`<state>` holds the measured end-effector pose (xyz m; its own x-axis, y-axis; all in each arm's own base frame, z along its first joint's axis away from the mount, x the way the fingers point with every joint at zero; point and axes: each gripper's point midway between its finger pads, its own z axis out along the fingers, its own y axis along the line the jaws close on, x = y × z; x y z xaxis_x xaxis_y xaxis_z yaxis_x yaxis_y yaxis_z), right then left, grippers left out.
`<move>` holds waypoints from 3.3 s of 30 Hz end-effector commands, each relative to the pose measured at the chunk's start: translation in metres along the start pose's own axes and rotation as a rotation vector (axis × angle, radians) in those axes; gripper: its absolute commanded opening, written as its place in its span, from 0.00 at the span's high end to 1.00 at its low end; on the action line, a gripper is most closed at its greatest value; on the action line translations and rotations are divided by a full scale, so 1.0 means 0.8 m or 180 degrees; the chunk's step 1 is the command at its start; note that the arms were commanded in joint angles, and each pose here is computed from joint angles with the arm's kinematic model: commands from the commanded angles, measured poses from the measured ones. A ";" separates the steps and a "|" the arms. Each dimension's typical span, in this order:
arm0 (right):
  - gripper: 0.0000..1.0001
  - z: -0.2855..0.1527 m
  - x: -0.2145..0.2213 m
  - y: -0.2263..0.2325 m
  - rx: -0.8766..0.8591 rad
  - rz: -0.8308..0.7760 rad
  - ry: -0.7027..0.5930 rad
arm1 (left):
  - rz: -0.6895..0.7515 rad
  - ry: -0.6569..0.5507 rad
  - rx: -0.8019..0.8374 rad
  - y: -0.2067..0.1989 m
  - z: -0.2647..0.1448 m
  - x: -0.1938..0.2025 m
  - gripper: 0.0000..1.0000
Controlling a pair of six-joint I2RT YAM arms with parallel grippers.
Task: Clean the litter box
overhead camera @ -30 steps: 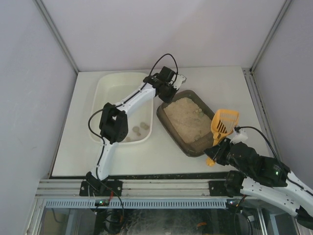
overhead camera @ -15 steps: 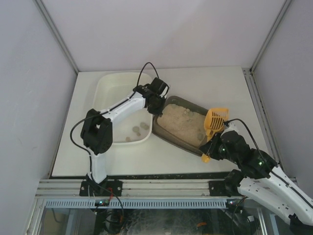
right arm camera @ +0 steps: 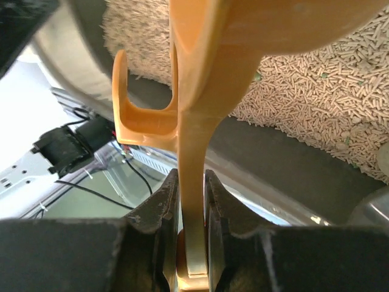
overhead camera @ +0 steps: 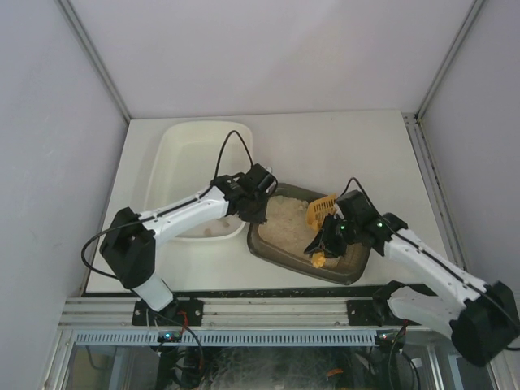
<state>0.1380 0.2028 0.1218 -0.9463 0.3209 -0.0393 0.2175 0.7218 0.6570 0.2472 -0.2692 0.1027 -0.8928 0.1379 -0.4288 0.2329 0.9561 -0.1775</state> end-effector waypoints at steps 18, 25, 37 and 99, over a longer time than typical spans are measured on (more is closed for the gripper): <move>1.00 -0.022 0.003 0.017 0.0780 0.0666 -0.0077 | -0.0815 -0.0180 0.1027 -0.121 -0.060 -0.054 0.98; 1.00 0.001 0.007 -0.005 0.0795 0.0738 -0.0139 | -0.0617 -0.0291 0.1194 -0.125 -0.088 -0.062 0.02; 1.00 0.010 -0.020 -0.028 0.0489 0.0758 -0.0199 | 0.1533 -0.0993 0.2240 -0.110 -0.128 -0.169 0.00; 1.00 0.068 -0.057 0.034 -0.0599 0.0908 0.0796 | 0.0918 -0.0154 0.2737 -0.094 0.010 -0.125 0.00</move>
<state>0.1854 0.2282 0.0904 -0.8382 0.3731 0.3978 0.5444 0.5287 0.6512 0.3382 -0.3634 0.1368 -0.7383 0.3006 -0.6038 0.6732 0.3838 -0.6321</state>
